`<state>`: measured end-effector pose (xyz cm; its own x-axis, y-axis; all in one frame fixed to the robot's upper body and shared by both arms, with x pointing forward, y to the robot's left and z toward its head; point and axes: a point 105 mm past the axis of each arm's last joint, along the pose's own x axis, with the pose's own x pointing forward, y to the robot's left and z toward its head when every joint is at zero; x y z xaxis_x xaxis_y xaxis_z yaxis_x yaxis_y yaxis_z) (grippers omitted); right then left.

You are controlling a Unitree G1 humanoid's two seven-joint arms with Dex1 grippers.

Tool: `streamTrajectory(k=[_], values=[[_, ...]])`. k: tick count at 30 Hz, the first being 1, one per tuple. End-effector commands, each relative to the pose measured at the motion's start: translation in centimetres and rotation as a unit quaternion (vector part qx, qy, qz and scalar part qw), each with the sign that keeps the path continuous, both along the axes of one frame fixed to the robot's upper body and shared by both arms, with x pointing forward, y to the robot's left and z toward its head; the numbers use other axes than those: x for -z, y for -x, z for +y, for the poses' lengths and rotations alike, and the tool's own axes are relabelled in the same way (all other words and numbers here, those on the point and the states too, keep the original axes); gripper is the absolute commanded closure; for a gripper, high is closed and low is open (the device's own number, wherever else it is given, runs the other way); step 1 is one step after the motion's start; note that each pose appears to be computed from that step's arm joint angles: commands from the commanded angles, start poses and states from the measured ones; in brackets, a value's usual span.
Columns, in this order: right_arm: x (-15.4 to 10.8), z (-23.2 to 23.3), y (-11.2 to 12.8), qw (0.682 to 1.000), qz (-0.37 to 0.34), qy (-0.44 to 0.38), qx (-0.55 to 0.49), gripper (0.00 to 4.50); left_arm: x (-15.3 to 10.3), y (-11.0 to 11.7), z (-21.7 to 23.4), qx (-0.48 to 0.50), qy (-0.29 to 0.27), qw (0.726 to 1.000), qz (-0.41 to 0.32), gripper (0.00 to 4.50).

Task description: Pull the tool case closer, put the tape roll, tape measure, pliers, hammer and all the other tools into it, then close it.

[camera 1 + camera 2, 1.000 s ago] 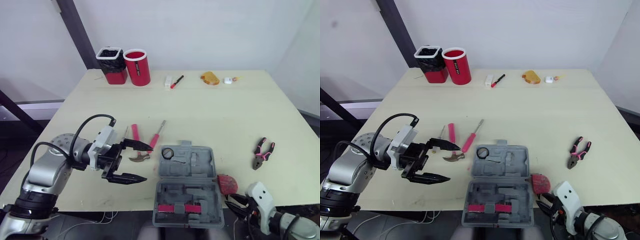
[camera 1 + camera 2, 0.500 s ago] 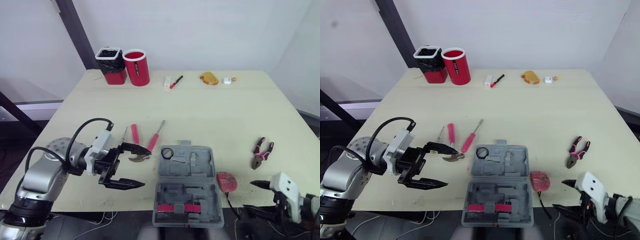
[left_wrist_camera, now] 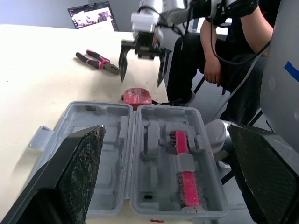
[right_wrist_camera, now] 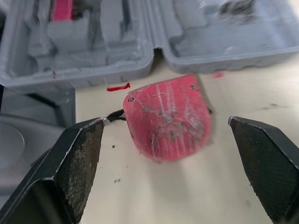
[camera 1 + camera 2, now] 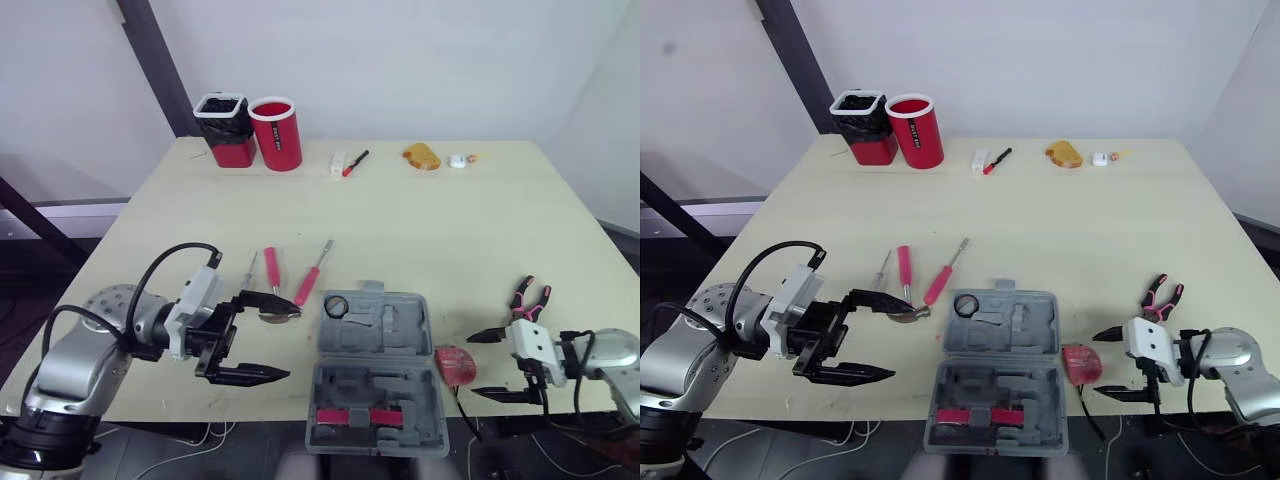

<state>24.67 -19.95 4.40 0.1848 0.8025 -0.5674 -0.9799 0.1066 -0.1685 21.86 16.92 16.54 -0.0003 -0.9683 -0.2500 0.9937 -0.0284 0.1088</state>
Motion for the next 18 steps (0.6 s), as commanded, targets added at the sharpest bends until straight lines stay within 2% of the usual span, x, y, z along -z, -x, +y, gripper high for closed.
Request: streamTrajectory(k=[1, 5, 15, 18], values=[[0.3, 0.3, -0.9, 1.000, -0.020, 0.013, -0.011, 0.01, -1.0, 0.3, 0.0, 0.002, 0.006, 1.000, -0.019, 0.00], [0.8, 0.7, -1.9, 0.999, -0.025, 0.015, -0.013, 0.01, -1.0, 0.3, 0.1, 0.002, 0.006, 1.000, -0.015, 0.00], [1.6, 1.6, -1.6, 0.999, -0.022, 0.017, -0.035, 0.01, -1.0, 0.4, 0.2, 0.007, 0.001, 1.000, -0.014, 0.00], [1.5, 1.4, -1.8, 0.999, -0.026, 0.016, -0.028, 0.71, -0.8, 0.4, 0.3, 0.009, -0.002, 1.000, -0.014, 0.00]])
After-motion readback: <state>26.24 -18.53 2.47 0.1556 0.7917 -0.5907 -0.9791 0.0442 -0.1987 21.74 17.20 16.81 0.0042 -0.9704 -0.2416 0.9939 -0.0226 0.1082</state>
